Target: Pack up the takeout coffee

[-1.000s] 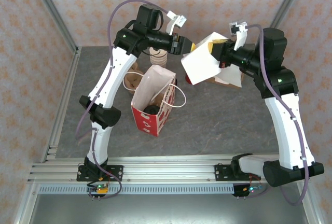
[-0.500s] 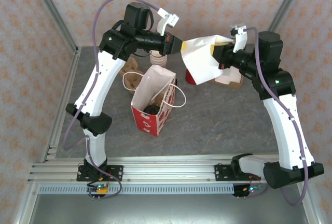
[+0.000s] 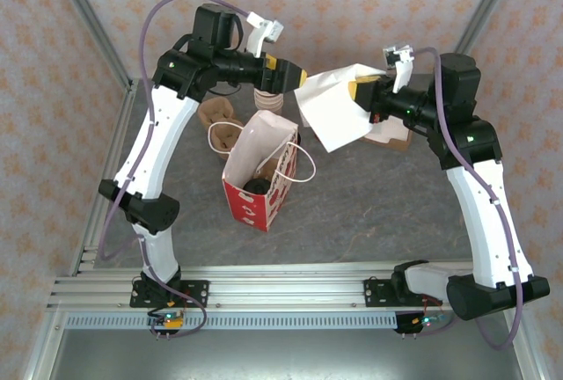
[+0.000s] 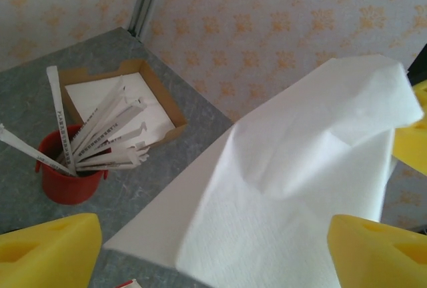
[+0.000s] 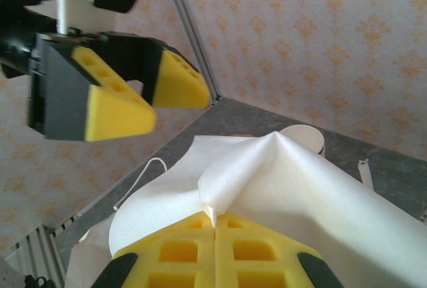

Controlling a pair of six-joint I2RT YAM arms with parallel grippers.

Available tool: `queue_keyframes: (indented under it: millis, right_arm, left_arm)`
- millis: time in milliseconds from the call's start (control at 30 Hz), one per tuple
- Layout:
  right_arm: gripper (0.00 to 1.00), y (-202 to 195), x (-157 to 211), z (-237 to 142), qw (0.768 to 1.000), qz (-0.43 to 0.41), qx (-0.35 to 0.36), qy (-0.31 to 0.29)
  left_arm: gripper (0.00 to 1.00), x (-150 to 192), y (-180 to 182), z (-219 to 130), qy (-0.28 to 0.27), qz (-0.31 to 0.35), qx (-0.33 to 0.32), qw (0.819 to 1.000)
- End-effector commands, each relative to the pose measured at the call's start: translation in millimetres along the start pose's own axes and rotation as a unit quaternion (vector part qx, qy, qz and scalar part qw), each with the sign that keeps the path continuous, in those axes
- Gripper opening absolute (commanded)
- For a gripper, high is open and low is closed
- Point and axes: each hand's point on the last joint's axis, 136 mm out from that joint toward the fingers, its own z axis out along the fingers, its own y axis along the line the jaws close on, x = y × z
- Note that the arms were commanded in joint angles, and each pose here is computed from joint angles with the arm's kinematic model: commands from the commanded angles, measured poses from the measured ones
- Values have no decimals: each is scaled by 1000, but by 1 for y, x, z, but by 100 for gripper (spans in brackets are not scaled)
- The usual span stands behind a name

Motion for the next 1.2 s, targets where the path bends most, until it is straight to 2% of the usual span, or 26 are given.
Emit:
queue_keyframes:
  millis: [0,133,233,267,400,733,800,933,967,1167]
  right_arm:
    - [0,28,-25,-13,997,-45,-43,-34]
    - [0,27,-26,-12,997,-44,-44,-37]
    - [0,23,-27,-10,998,-39,-38,-40]
    - [0,21,-26,-9,998,-37,-33,-39]
    - [0,14,-24,-6,998,-34,-21,-39]
    - [0,1,-17,-5,999,-29,12,-37]
    - [0,-5,-13,-4,999,-24,27,-30]
    - [1,-23,1,-2,997,3,71,-12]
    - [4,-26,5,-2,997,12,78,-5]
    - [40,-19,15,-11,994,72,77,12]
  left_arm:
    - [93,0,-17,-2,7,-12,51,999]
    - [98,11,-13,15,35,-41,88,995]
    - [94,18,-18,23,49,-50,112,991]
    - [89,21,-22,25,53,-51,123,990]
    - [54,25,-31,29,57,-51,135,988]
    - [0,29,-32,29,59,-50,126,989]
    - [0,28,-27,28,57,-47,110,991]
    - [0,19,-34,1,27,-31,63,997]
    - [0,16,-36,-5,18,-30,52,998]
    - [0,0,-51,-52,-63,-37,-5,997]
